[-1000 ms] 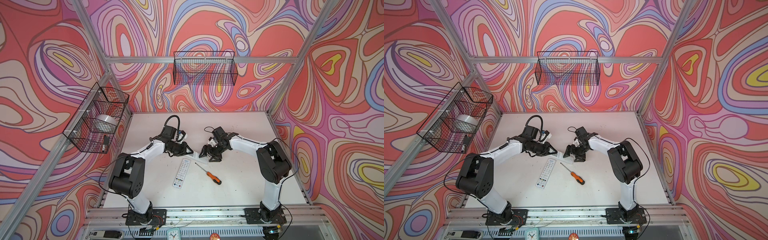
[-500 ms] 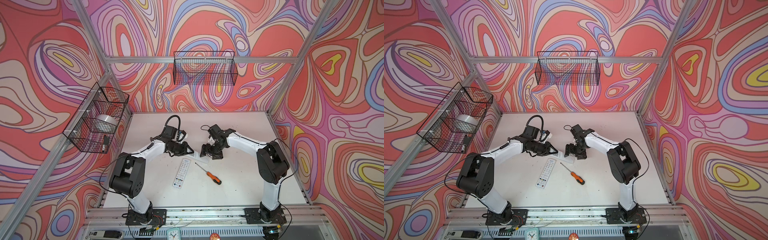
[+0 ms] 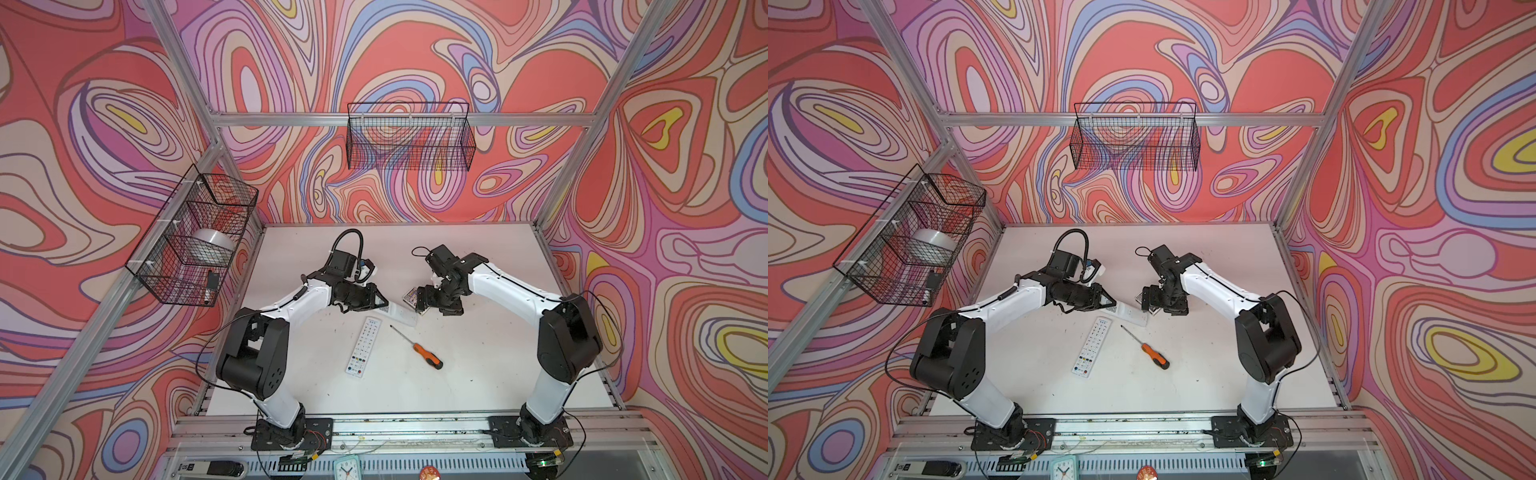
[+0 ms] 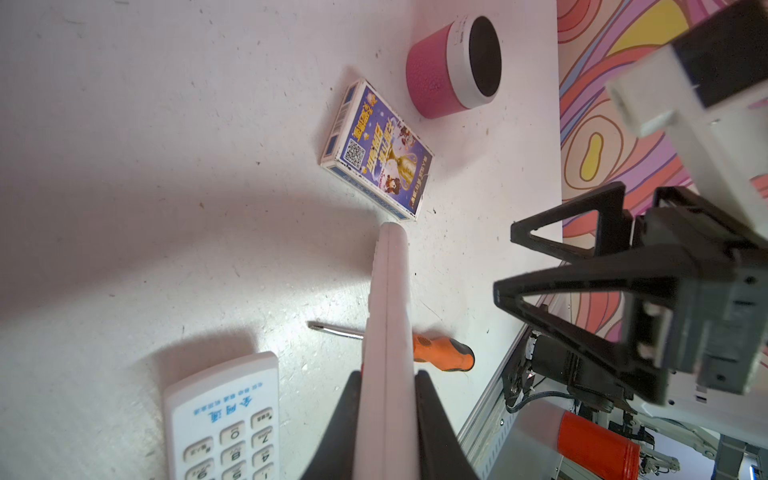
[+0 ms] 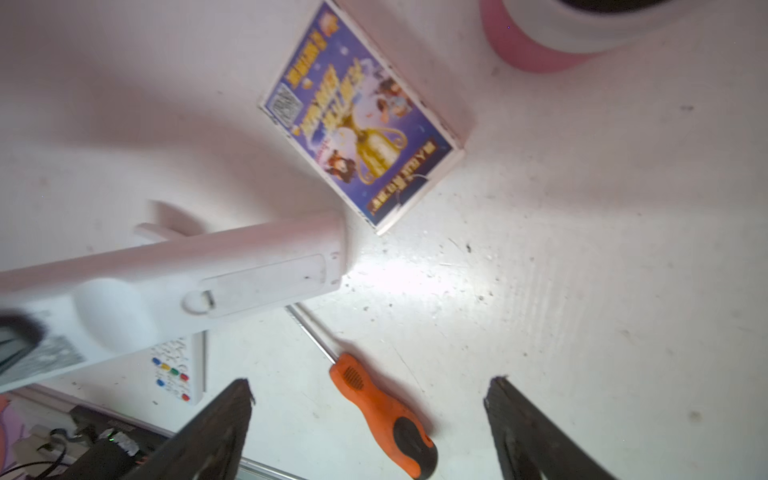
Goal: Unload the batteries from the remote control
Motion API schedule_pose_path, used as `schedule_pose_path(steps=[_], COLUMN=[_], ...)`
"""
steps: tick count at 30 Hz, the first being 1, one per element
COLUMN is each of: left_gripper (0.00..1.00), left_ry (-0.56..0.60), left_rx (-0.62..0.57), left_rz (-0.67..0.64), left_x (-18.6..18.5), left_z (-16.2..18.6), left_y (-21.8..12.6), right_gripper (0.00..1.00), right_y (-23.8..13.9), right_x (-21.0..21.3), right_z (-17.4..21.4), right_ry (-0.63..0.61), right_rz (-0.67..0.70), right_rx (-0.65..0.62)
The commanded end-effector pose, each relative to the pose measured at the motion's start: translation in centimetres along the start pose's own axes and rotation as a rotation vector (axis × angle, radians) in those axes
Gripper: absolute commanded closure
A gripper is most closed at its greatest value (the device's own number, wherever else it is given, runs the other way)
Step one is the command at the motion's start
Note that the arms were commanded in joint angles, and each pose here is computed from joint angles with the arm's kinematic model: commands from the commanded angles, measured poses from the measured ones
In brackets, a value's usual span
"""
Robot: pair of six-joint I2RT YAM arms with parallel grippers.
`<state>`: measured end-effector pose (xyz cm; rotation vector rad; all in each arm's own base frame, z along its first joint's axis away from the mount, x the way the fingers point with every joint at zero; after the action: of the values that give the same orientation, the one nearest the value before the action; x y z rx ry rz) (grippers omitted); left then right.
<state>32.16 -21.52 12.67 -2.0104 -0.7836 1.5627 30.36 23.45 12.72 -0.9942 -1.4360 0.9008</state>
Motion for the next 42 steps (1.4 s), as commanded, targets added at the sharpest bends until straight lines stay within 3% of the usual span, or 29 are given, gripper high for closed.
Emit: schedule_pose_path(steps=[1,10,19,42], left_gripper=[1.00,1.00,1.00,1.00], left_ry=[-0.008,-0.039,-0.050,-0.028], left_rx=[0.008,0.005,-0.004,0.027], left_rz=[-0.116,-0.095,-0.086,-0.091], left_x=[2.1,2.1,1.9,1.8], left_z=[0.7,1.1,0.9,1.1], left_y=[-0.1,0.2,0.1,0.1], right_gripper=[0.08,0.08,0.08,0.24], right_y=[0.7,4.4,6.6,7.0], right_x=[3.7,4.4,2.9,0.9], right_z=[-0.2,-1.9,-1.3,-0.8], right_ry=[0.001,0.077,0.101,0.145], right_rz=[-0.252,-0.344,-0.294,-0.228], right_rx=[0.018,0.015,0.052,0.027])
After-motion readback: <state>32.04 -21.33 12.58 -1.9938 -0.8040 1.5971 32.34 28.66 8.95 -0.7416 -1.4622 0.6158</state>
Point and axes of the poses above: each gripper's point midway between its finger pads, its own y axis out along the fingers, its own x axis along the line the jaws close on, z = x × y, the point moved 2 cm from there along -y, back along the fingers, and after that the axes turned 2 degrees about -y, right-handed, at the moved point
